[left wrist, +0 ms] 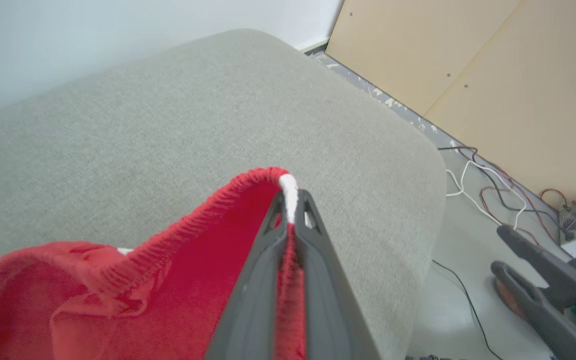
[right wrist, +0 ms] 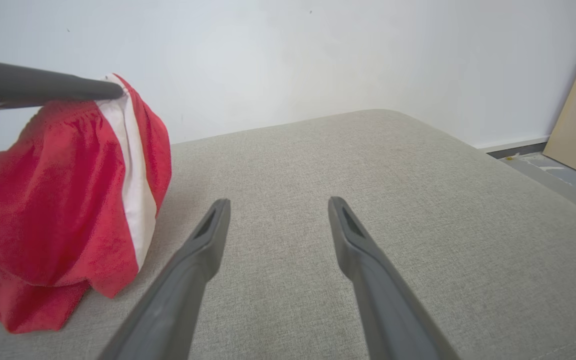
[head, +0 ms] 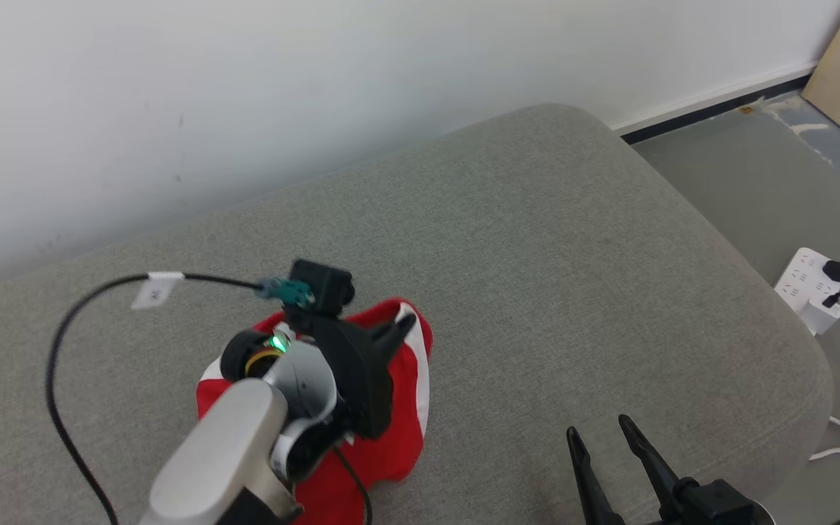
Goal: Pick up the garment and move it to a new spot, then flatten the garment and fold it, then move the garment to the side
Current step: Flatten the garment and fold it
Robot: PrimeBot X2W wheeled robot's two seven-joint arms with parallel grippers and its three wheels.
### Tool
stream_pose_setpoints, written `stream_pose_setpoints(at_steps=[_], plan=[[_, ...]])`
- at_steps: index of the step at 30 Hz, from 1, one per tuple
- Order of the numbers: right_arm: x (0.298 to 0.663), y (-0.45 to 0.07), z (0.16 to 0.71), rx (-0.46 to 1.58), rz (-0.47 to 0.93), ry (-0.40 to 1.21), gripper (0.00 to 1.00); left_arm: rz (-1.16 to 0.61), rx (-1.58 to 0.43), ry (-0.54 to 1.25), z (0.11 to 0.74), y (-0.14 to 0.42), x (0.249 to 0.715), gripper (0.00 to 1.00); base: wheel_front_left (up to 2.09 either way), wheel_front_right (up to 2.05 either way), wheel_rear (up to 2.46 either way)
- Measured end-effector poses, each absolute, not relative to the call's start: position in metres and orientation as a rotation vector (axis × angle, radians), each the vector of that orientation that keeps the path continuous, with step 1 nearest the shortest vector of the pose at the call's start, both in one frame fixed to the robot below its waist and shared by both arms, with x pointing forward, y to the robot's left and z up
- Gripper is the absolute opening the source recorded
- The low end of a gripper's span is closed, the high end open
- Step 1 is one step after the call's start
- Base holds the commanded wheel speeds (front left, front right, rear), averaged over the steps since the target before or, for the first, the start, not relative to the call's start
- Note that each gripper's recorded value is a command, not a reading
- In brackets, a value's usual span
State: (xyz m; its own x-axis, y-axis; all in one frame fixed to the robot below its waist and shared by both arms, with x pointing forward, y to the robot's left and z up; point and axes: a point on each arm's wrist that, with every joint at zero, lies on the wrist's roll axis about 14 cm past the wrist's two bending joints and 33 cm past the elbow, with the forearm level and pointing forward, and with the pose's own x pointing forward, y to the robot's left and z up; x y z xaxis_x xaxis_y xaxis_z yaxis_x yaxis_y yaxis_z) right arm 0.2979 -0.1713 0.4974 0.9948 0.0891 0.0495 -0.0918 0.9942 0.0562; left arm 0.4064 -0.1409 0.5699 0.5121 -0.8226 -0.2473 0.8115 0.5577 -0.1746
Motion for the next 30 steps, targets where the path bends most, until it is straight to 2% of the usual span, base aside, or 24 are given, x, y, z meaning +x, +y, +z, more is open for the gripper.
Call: stream_pose_setpoints(at_steps=[6, 13, 17, 22, 27, 28, 30], plan=[[0.295, -0.177, 0.503, 0.065, 0.063, -0.066, 1.00, -0.971, -0.263, 0.210, 0.641, -0.142, 0.442, 0.00, 0.00, 0.00, 0.00], [0.288, -0.182, 0.504, 0.073, 0.037, -0.073, 1.00, -0.958, -0.369, -0.043, 0.746, -0.138, 0.471, 0.00, 0.00, 0.00, 0.00], [0.289, -0.183, 0.505, 0.071, 0.041, -0.079, 1.00, -0.984, -0.408, -0.089, 0.775, -0.137, 0.471, 0.00, 0.00, 0.00, 0.00], [0.293, -0.178, 0.505, 0.073, 0.060, -0.079, 1.00, -0.982, -0.393, -0.014, 0.752, -0.130, 0.473, 0.00, 0.00, 0.00, 0.00], [0.298, -0.166, 0.503, 0.085, 0.095, -0.071, 1.00, -0.821, -0.369, 0.151, 0.662, -0.081, 0.494, 0.00, 0.00, 0.00, 0.00], [0.298, -0.166, 0.503, 0.085, 0.095, -0.071, 1.00, -0.821, -0.369, 0.151, 0.662, -0.081, 0.494, 0.00, 0.00, 0.00, 0.00], [0.301, -0.161, 0.503, 0.089, 0.109, -0.071, 1.00, -0.730, -0.411, 0.251, 0.609, -0.051, 0.493, 0.00, 0.00, 0.00, 0.00]])
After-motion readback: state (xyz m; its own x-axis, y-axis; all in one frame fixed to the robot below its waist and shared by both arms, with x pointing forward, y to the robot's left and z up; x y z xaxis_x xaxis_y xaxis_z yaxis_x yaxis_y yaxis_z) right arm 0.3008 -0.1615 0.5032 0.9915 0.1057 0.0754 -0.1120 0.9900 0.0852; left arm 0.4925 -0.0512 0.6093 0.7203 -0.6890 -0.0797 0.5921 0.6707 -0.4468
